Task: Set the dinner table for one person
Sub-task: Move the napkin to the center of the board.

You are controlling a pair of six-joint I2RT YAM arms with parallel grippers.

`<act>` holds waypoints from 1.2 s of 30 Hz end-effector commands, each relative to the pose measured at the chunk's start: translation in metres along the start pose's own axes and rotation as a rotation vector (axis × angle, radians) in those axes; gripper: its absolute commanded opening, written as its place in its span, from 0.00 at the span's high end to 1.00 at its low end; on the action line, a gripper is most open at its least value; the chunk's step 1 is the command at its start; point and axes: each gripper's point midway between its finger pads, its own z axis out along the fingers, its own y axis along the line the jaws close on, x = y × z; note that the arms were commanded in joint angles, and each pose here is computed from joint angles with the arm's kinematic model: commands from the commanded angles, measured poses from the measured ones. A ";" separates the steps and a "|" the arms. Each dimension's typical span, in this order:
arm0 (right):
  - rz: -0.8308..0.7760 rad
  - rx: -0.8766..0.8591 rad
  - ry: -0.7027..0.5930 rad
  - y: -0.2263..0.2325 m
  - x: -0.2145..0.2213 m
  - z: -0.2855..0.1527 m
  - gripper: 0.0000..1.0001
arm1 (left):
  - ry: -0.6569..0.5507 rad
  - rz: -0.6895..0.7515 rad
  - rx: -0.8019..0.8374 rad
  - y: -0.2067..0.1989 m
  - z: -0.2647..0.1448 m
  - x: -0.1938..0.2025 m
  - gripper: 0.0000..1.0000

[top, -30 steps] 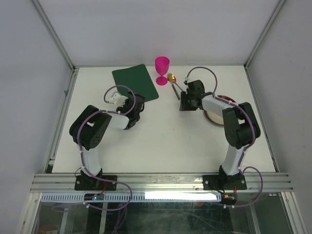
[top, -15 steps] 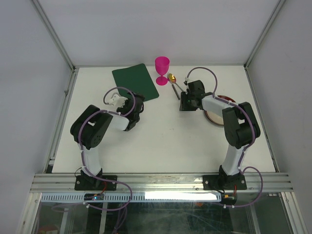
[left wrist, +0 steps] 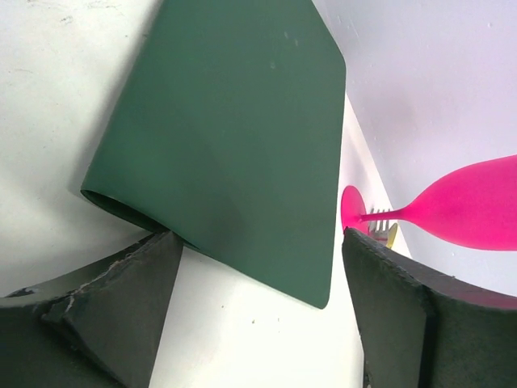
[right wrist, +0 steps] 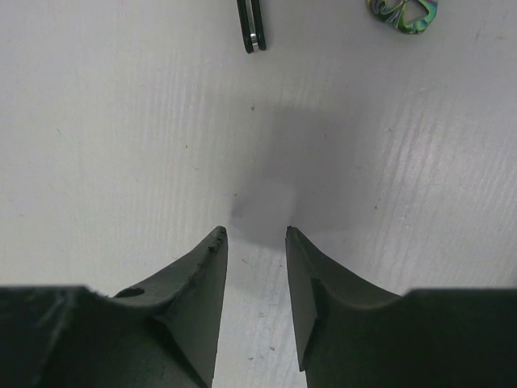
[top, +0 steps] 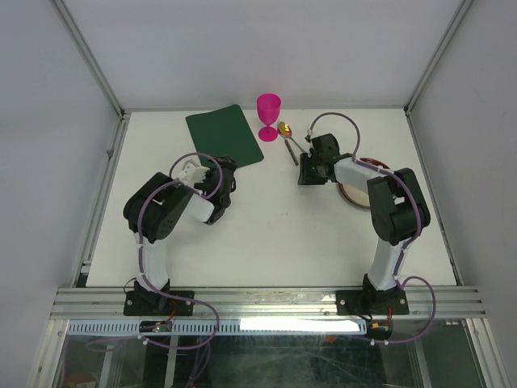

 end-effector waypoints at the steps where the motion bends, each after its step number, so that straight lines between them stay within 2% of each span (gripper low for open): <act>1: -0.011 -0.023 -0.052 0.002 -0.014 -0.002 0.62 | -0.017 -0.063 0.060 -0.008 -0.002 0.001 0.21; 5: -0.008 -0.024 -0.048 0.002 -0.013 -0.001 0.63 | -0.023 -0.067 0.077 -0.007 -0.003 0.000 0.45; 8: -0.006 -0.029 -0.047 0.002 -0.013 0.000 0.63 | -0.029 -0.068 0.077 -0.006 -0.003 -0.001 0.66; 17: -0.004 -0.039 -0.046 0.004 -0.013 0.000 0.64 | -0.050 -0.055 0.103 -0.010 -0.013 -0.017 0.99; 22: -0.001 -0.055 -0.051 0.008 -0.014 -0.003 0.65 | -0.051 -0.038 0.160 -0.032 -0.025 -0.032 1.00; 29: 0.007 -0.073 -0.061 0.012 -0.014 -0.009 0.65 | -0.111 0.018 0.196 -0.062 -0.029 -0.056 1.00; 36: 0.001 -0.208 -0.088 0.042 -0.020 -0.021 0.61 | -0.028 0.019 0.237 -0.068 -0.043 -0.054 0.98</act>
